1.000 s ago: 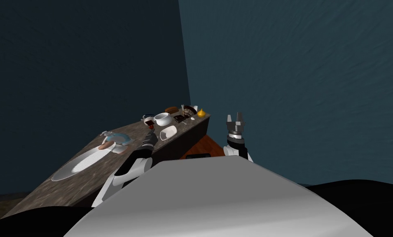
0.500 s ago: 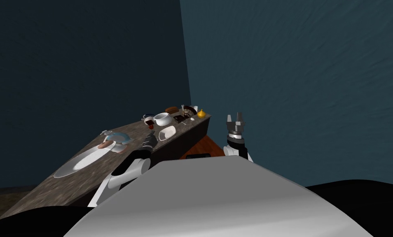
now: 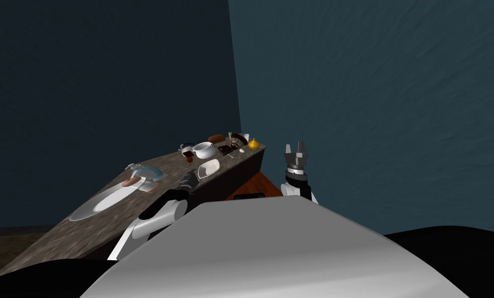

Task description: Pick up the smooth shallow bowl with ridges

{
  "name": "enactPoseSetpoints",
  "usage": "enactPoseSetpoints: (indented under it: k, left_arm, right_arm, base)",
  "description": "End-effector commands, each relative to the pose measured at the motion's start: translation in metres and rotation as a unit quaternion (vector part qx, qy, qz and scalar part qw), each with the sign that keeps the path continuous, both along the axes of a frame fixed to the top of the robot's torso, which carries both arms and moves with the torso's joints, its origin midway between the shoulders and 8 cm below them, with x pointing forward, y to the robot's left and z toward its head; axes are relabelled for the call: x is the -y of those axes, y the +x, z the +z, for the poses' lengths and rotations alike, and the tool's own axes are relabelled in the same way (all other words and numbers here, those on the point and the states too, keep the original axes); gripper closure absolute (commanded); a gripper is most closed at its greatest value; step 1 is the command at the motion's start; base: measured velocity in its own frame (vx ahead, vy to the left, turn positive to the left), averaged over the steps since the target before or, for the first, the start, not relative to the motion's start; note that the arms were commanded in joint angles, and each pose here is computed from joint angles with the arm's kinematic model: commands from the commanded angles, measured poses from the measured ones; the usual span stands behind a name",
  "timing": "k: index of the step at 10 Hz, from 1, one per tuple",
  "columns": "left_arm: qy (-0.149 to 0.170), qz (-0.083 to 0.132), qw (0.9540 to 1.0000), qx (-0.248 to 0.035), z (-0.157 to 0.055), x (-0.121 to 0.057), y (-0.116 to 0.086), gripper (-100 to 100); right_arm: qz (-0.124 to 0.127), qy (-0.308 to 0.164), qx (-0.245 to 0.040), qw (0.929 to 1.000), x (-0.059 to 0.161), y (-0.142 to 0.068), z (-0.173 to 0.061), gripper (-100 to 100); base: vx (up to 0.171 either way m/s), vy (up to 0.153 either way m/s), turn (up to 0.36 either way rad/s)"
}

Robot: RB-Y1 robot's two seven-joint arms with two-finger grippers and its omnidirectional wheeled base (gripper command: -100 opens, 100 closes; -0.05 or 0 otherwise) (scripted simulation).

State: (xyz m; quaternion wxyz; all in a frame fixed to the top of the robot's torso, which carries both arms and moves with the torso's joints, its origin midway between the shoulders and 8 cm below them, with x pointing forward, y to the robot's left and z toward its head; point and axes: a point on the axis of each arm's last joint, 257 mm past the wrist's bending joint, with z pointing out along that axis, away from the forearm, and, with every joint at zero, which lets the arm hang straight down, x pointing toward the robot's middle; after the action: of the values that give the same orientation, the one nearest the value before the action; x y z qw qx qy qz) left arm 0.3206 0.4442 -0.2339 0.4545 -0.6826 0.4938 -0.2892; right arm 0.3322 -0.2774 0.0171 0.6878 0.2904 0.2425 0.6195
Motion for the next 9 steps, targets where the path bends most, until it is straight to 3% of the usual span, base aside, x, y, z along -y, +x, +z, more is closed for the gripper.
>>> enactPoseSetpoints:
  k: [1,9]
  left_arm:
    - [-0.019,0.004,0.9996,-0.020,-0.011,0.000,-0.006,-100]
    - [-0.116,-0.005,0.9885,-0.097,-0.055,0.024,-0.020,-100]
  right_arm:
    - [0.000,0.000,0.000,1.0000,0.000,0.000,0.000,0]
    - [0.000,0.000,0.000,1.0000,0.000,0.000,0.000,0]
  base:
    - [0.032,-0.041,0.056]
    - [0.065,-0.038,0.063]
